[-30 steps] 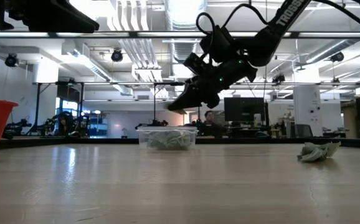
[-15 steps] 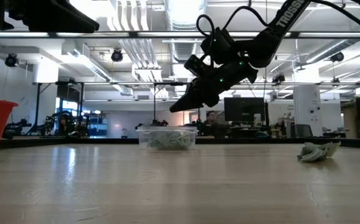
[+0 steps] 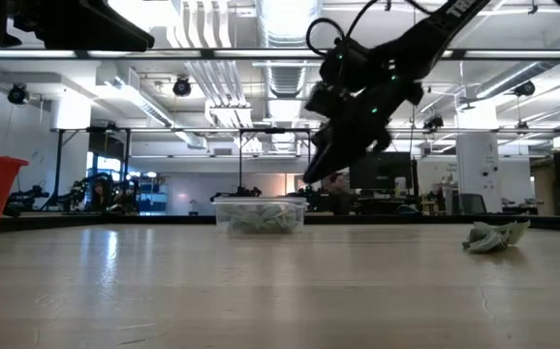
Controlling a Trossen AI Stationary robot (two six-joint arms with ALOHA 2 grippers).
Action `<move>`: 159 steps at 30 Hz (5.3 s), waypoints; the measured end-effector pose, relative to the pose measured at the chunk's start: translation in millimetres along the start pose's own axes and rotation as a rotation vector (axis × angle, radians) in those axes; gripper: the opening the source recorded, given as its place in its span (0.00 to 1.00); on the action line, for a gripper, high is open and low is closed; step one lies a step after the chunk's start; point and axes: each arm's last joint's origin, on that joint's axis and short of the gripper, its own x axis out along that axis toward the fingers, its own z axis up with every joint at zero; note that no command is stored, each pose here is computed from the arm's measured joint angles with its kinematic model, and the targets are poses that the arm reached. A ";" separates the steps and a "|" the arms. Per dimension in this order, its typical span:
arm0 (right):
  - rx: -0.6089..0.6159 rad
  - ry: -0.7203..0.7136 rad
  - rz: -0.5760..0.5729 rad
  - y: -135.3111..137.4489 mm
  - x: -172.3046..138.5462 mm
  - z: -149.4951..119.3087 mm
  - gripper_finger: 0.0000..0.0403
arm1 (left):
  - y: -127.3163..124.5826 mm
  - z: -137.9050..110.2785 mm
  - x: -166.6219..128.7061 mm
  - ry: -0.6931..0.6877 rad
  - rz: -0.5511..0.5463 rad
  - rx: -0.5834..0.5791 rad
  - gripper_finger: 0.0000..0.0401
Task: Pick and place items into bin
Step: Put the stevia packet into the transparent bin
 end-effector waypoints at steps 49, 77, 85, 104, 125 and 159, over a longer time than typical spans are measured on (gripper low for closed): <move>0.101 0.361 0.187 179.1 -44.6 -44.7 0.28 | -0.2 -0.6 0.1 0.001 -0.001 -0.003 0.28; -0.003 0.299 0.024 198.8 -28.2 -71.6 0.28 | -0.2 -0.5 0.0 0.000 -0.003 -0.007 0.28; -0.010 0.296 0.001 197.9 -28.0 -72.2 0.26 | -0.2 -0.5 0.0 0.000 -0.003 -0.007 0.28; -0.084 0.284 0.003 197.0 -30.5 -70.0 0.02 | -0.2 -0.5 0.0 0.000 -0.003 -0.006 0.28; -0.337 -0.201 -0.346 115.6 -45.1 9.1 0.02 | -0.3 -0.7 0.0 0.000 -0.003 -0.004 0.28; -0.149 -0.192 -0.226 -15.4 35.6 11.0 0.02 | -0.8 -2.8 0.3 0.006 -0.003 0.007 0.28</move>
